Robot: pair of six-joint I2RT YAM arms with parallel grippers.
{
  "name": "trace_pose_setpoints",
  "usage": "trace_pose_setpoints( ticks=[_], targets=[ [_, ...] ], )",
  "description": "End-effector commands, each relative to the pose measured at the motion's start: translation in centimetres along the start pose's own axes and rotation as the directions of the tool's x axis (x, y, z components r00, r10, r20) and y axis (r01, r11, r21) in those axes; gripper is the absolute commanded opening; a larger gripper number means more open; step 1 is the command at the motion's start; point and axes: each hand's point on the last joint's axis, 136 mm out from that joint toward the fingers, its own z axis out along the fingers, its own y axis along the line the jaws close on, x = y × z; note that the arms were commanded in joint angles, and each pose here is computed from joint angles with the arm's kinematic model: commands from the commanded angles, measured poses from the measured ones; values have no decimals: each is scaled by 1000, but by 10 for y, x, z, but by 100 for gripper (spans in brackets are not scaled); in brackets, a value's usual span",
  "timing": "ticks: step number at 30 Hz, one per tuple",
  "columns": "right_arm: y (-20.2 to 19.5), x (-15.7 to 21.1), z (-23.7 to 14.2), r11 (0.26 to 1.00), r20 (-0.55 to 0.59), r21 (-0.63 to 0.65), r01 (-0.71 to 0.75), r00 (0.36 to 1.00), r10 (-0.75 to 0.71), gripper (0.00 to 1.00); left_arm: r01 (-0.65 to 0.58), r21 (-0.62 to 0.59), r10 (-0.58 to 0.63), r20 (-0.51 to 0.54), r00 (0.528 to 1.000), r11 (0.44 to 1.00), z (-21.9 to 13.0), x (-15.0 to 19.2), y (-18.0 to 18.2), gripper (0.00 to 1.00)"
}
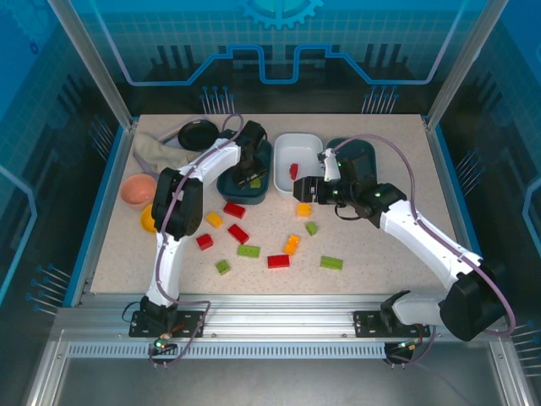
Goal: Sort the legos into containers by color
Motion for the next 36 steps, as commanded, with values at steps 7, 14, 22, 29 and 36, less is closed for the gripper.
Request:
trace_pose_setpoints(
  ticks=[7, 14, 22, 29, 36],
  targets=[
    [-31, 9, -17, 985, -18, 172, 23, 1000, -20, 68, -33, 108, 26, 64, 998, 994, -74, -9, -12, 73],
    [-51, 27, -25, 937, -108, 348, 46, 994, -8, 68, -117, 255, 85, 136, 987, 960, -145, 12, 2, 80],
    [-42, 65, 8, 899, -165, 435, 44, 986, 32, 68, -322, 406, 281, 159, 946, 855, -177, 96, 41, 87],
    [-72, 59, 53, 838, -165, 542, 65, 986, 30, 90, -322, 453, 290, 141, 947, 832, -172, 148, 90, 90],
    [-95, 54, 90, 800, -166, 596, 75, 986, 32, 94, -318, 486, 261, 183, 948, 814, -177, 159, 115, 96]
  ],
)
